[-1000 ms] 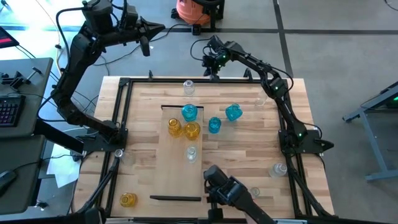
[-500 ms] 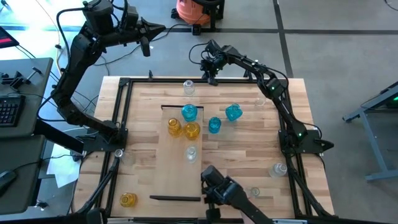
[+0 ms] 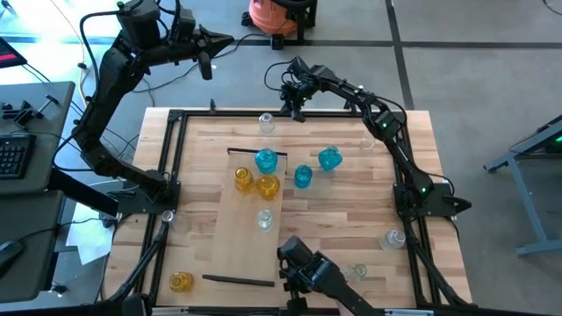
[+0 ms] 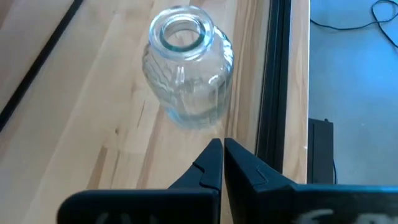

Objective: Sort vases onto shelf
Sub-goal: Adjust the shelf on the table

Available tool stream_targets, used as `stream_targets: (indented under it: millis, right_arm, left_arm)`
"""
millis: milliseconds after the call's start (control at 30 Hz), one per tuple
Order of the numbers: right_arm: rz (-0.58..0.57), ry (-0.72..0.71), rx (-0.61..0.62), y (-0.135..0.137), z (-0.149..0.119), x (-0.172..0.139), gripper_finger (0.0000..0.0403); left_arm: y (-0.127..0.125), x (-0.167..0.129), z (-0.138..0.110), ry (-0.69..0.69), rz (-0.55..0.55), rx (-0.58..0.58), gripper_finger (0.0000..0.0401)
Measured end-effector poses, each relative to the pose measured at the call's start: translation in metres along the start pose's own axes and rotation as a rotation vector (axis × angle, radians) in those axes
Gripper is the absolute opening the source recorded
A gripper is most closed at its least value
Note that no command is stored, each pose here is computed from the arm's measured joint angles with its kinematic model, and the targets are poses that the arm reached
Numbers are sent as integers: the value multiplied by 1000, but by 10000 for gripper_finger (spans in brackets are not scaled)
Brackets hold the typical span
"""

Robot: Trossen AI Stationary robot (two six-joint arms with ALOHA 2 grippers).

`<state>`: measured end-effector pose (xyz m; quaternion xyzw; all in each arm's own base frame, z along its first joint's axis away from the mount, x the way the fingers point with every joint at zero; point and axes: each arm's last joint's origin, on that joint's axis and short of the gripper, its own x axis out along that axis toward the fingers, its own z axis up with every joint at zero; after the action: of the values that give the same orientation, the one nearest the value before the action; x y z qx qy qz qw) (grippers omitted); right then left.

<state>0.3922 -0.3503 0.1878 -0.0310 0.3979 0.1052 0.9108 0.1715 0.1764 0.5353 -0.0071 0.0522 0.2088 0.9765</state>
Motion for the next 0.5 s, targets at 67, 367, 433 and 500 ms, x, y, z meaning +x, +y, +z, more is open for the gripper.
stream_targets:
  millis: [67,367,433,500]
  right_arm:
    - [1,-3,-1,2,2,2,0]
    - [6,-30,-27,5,10,7,0]
    - [-1,-37,-31,5,11,7,0]
    - [-8,-46,-21,4,12,7,0]
  left_arm:
    - [0,0,0,0,0,0,0]
    - [0,0,0,0,0,-3,0]
    - [0,0,0,0,0,-3,0]
    - [0,0,0,0,0,-2,0]
